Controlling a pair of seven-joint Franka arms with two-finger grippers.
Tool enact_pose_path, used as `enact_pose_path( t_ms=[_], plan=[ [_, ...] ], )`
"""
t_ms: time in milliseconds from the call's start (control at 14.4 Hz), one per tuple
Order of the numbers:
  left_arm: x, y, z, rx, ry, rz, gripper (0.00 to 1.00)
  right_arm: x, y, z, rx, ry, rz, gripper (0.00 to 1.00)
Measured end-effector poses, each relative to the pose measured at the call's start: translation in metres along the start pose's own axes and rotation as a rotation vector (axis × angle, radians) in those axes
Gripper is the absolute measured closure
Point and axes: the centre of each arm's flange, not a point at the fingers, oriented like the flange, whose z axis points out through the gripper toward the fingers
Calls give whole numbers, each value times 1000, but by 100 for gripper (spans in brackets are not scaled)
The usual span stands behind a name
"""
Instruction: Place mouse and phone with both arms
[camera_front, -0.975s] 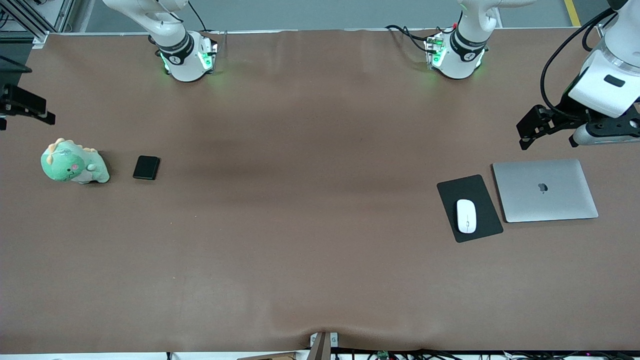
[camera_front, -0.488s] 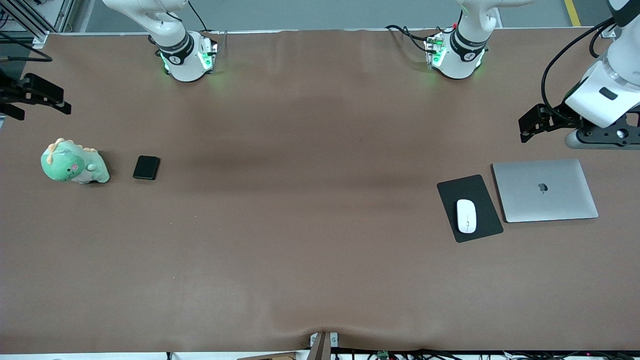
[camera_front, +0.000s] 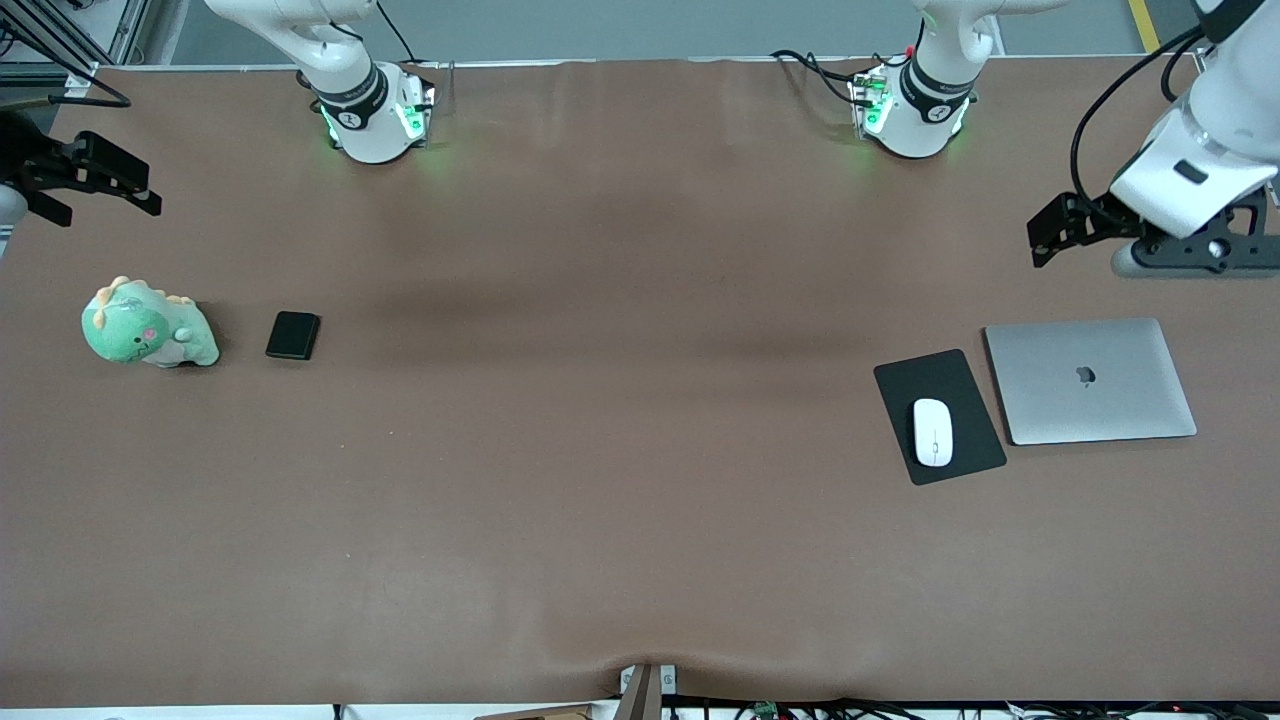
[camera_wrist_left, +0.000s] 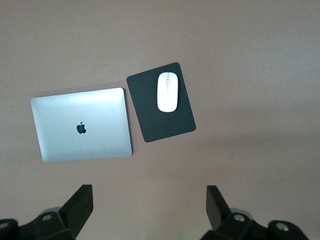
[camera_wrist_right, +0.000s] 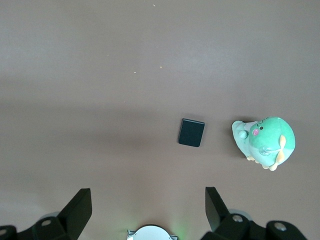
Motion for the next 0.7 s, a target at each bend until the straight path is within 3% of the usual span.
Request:
enact_pose_path(
  t_ms=[348, 697],
  plan=[
    [-6, -10, -20, 0, 53, -20, 0, 1, 0, 0, -1, 10, -1, 0],
    [-4, -10, -26, -2, 61, -21, 0, 1, 0, 0, -1, 10, -1, 0]
  ],
)
